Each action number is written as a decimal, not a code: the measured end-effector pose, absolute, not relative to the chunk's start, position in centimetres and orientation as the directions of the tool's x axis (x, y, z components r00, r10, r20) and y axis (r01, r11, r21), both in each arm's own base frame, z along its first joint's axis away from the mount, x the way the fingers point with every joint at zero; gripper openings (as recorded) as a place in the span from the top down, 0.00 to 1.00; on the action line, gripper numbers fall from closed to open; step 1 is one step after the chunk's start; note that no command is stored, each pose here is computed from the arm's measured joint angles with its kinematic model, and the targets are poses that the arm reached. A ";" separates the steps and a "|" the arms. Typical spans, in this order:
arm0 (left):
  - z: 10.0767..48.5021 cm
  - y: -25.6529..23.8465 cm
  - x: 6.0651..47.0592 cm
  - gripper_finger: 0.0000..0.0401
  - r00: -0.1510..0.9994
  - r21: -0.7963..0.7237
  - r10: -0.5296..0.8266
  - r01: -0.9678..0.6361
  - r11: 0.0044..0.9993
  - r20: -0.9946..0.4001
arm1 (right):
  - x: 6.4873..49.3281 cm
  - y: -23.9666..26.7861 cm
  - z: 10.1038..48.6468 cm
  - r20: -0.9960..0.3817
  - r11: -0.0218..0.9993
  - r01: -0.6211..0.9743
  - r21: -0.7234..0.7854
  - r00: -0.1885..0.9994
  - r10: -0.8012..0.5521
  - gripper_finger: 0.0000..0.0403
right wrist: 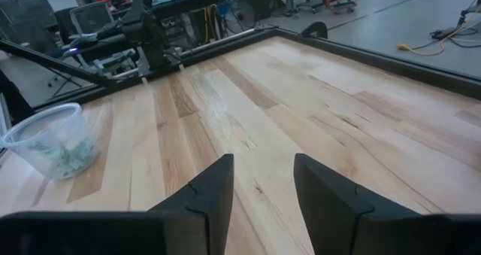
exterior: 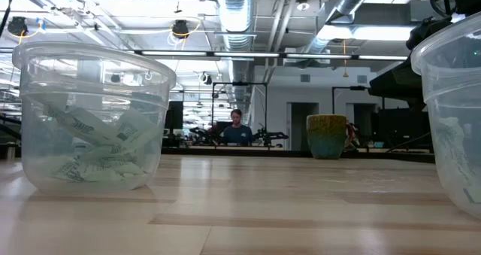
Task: Pick and place items into bin
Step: Return to Home Position
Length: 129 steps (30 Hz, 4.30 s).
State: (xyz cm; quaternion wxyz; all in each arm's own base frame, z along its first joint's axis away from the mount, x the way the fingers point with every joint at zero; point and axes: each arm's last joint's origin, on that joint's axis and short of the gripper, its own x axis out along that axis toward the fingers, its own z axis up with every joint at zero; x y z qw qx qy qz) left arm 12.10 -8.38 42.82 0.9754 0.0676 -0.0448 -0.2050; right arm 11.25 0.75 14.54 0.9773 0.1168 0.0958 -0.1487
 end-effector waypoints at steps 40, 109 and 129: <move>24.7 -0.2 10.8 0.68 0.980 -0.116 0.184 -0.174 0.978 0.079 | 11.2 0.7 14.5 -0.222 0.928 0.313 0.200 0.937 -0.268 0.67; 17.3 0.9 9.6 0.68 0.935 -0.326 0.346 -0.303 0.895 0.080 | 11.2 0.7 14.5 -0.222 0.928 0.313 0.200 0.937 -0.268 0.67; 17.3 0.9 9.6 0.68 0.935 -0.323 0.345 -0.303 0.897 0.080 | 11.2 0.7 14.5 -0.222 0.928 0.313 0.200 0.937 -0.268 0.67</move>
